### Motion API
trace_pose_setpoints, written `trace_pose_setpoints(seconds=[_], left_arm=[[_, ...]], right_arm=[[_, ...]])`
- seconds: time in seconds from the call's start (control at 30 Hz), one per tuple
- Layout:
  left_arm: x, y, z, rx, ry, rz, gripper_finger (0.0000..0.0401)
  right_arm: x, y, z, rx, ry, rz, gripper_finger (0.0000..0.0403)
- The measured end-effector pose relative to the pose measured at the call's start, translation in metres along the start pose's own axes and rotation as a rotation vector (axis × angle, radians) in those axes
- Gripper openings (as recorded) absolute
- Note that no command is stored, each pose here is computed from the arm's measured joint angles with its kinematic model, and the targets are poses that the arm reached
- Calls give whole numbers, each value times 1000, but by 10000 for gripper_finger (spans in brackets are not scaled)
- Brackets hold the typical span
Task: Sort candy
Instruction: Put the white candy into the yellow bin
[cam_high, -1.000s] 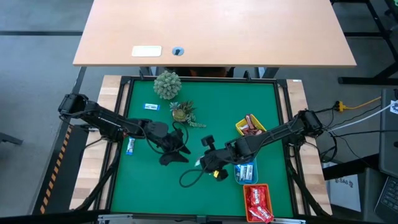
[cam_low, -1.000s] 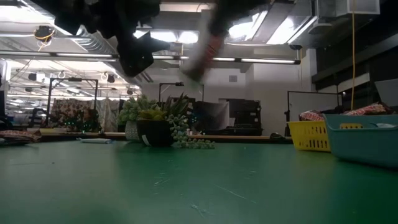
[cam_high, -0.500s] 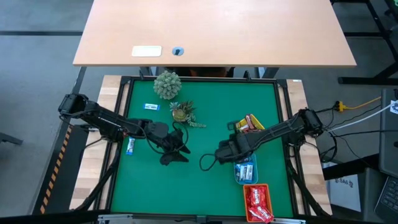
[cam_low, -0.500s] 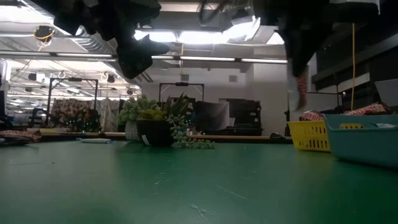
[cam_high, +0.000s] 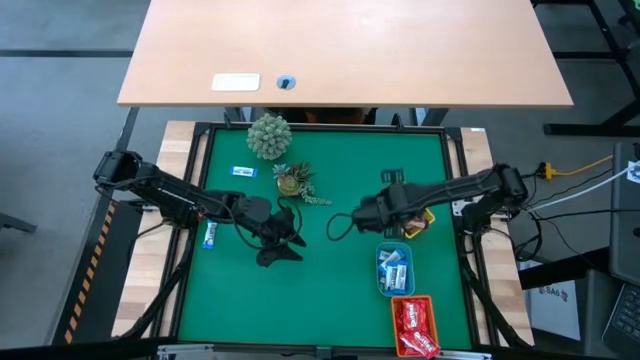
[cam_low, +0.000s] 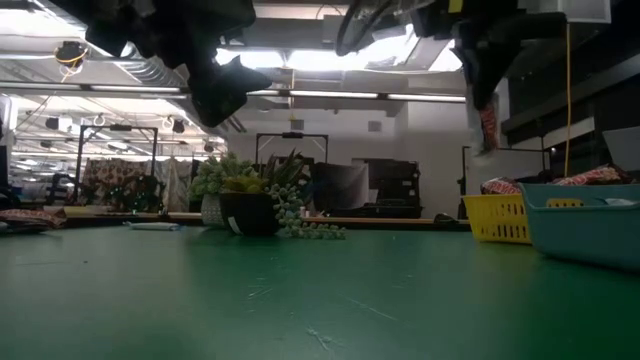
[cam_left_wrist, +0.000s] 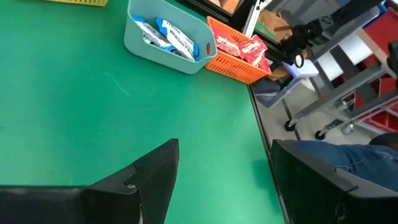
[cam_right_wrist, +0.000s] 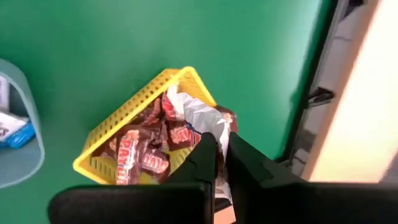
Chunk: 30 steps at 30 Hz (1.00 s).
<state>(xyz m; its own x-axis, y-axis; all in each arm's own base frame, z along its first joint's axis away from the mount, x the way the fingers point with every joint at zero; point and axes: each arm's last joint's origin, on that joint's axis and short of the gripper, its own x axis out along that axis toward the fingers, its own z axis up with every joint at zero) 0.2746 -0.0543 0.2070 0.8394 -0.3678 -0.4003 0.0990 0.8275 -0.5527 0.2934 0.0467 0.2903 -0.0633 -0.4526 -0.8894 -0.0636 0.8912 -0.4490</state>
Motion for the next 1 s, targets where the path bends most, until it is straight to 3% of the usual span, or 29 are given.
trace_pose_setpoints(seconds=[0.4, 0.7, 0.87, 1.0], left_arm=[[0, 1, -1, 7, 13, 8, 247], [0, 3, 0, 28, -36, 90, 247], [0, 5, 1, 105, -65, 153, 247], [-1, 7, 2, 113, -76, 185, 247]], right_arm=[[37, -20, -3, -15, 159, 245, 24], [51, -18, -6, 13, 217, 263, 28], [51, -18, -6, 13, 217, 256, 74], [51, -20, -6, 13, 209, 176, 124]])
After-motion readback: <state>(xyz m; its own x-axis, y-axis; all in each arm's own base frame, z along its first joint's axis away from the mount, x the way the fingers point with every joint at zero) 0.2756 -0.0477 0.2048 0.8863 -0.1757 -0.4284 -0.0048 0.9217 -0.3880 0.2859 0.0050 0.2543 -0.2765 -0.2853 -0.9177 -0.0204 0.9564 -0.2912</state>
